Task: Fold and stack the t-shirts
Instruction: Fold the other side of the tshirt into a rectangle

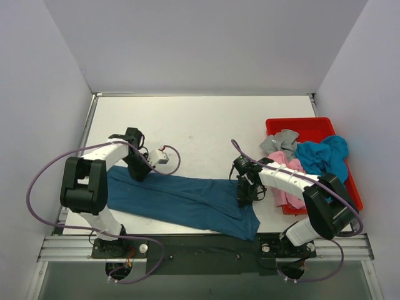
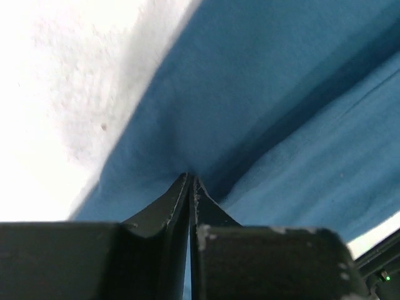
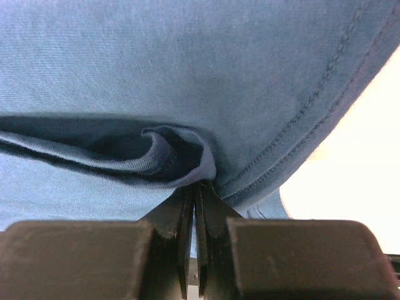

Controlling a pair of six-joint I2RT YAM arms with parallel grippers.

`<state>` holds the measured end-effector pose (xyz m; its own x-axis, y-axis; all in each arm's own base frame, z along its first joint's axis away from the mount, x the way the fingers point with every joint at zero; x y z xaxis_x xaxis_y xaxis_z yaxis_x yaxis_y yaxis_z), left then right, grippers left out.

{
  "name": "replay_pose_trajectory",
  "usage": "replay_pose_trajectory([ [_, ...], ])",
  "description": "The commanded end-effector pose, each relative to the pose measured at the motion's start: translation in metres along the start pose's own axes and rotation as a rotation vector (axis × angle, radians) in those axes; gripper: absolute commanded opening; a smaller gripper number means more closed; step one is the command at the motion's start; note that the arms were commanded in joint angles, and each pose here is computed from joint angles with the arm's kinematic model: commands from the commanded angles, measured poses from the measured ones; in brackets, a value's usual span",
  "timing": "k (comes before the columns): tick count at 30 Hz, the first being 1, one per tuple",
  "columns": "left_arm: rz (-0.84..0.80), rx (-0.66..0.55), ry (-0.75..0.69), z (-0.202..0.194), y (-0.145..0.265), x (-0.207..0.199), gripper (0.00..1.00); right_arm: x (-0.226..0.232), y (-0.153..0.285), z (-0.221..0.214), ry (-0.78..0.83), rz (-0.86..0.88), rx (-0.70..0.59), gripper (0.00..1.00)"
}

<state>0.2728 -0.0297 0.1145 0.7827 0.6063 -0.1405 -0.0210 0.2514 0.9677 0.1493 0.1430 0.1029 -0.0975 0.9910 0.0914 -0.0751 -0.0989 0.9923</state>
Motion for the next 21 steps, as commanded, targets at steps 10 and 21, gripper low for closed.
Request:
replay_pose_trajectory([
  [10, 0.048, 0.099, -0.054, -0.059, 0.023, -0.012, 0.16, -0.01, -0.016, 0.004, 0.008, -0.087, 0.017, 0.0],
  [21, -0.033, -0.034, 0.017, -0.049, 0.078, -0.006, 0.17, 0.042, 0.067, 0.026, 0.404, 0.132, -0.281, 0.0],
])
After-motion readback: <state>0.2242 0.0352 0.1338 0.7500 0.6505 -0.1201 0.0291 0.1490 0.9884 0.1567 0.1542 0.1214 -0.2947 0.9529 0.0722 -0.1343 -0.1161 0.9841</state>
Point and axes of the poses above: each gripper's point midway between its finger pads, its own y axis back along the fingers, its own x axis along the line the jaws close on, z = x × y, the point moved 10 cm from there along y, back along the fingers, and after that the axes turned 12 degrees about y, right-handed, at the moved point
